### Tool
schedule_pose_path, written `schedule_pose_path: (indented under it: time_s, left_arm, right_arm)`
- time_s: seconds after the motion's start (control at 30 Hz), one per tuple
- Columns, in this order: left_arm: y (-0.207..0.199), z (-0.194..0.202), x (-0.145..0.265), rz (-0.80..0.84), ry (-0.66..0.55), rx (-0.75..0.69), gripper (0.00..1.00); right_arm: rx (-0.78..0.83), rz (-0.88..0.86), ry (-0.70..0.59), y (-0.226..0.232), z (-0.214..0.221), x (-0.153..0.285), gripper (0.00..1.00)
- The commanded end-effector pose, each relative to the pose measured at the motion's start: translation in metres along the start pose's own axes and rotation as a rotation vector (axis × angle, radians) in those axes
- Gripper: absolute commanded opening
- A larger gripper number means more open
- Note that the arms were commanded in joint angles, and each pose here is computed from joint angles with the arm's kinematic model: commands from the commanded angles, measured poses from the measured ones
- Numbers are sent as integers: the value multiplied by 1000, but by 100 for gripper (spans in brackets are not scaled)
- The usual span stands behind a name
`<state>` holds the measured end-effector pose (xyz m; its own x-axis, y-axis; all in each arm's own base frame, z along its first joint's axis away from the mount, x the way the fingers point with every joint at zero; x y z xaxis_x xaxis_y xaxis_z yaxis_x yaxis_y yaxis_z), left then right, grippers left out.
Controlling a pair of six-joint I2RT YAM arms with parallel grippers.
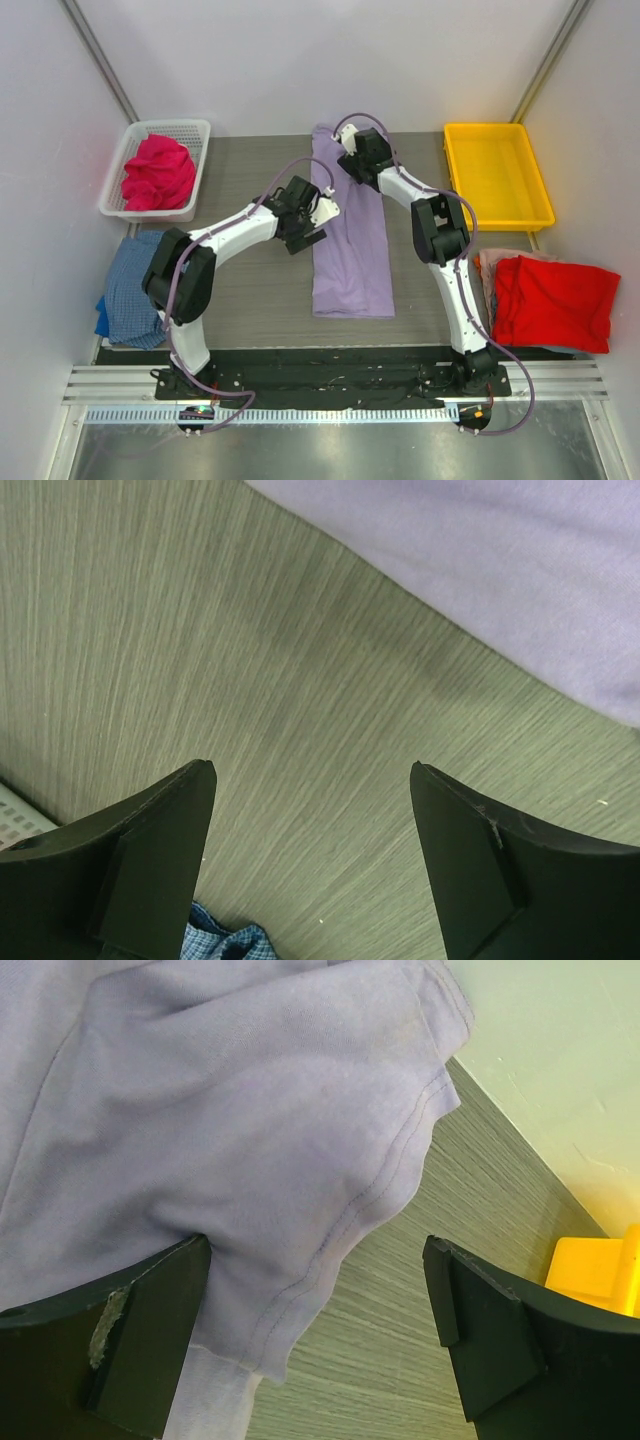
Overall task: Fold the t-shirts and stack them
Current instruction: Rotate the tshirt 90 degrees, then grab the bottom of the folded rectangular tshirt with both arms
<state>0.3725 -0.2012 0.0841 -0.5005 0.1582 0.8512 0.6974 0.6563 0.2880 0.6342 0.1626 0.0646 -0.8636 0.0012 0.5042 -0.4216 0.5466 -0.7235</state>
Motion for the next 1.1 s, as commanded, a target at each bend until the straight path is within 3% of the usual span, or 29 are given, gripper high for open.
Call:
schedule_pose_path:
  time_s: [0.0, 0.27, 0.43, 0.57, 0.63, 0.8, 1.0, 1.07]
  left_arm:
    - [10, -31, 6, -12, -90, 30, 84]
    - [17, -42, 22, -30, -122, 66, 87]
    - [26, -44, 33, -78, -125, 117, 100]
    - [24, -41, 37, -69, -125, 180, 100]
    - [17, -38, 37, -34, -117, 217, 100]
    - [-8, -13, 39, 75, -32, 254, 100]
    - [-60, 10, 69, 349, -109, 191, 100]
    - [-78, 13, 76, 447, -129, 159, 100]
  right_arm:
    - [31, -59, 101, 19, 33, -7, 100]
    - [-7, -47, 74, -2, 19, 27, 100]
    - [-32, -19, 45, -29, 6, 72, 100]
    - [-44, -30, 60, -31, 20, 109, 100]
    - [-65, -8, 39, -44, 16, 134, 100]
    - [-51, -86, 74, -21, 43, 192, 98]
    - [-26, -204, 52, 15, 80, 279, 96]
    - [7, -305, 73, 46, 100, 297, 93]
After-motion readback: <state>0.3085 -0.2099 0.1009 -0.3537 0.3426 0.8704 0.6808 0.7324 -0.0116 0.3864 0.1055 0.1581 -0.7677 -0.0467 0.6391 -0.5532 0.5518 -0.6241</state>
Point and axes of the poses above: each gripper's point midway between its finger pads, its own x axis back along the fingers, its own y axis along the line the jaws close on, z = x × y, the point moved 1 cm from there along x, back along the fingers, and after that the axes turned 13 degrees about x, right-handed, at the moved point
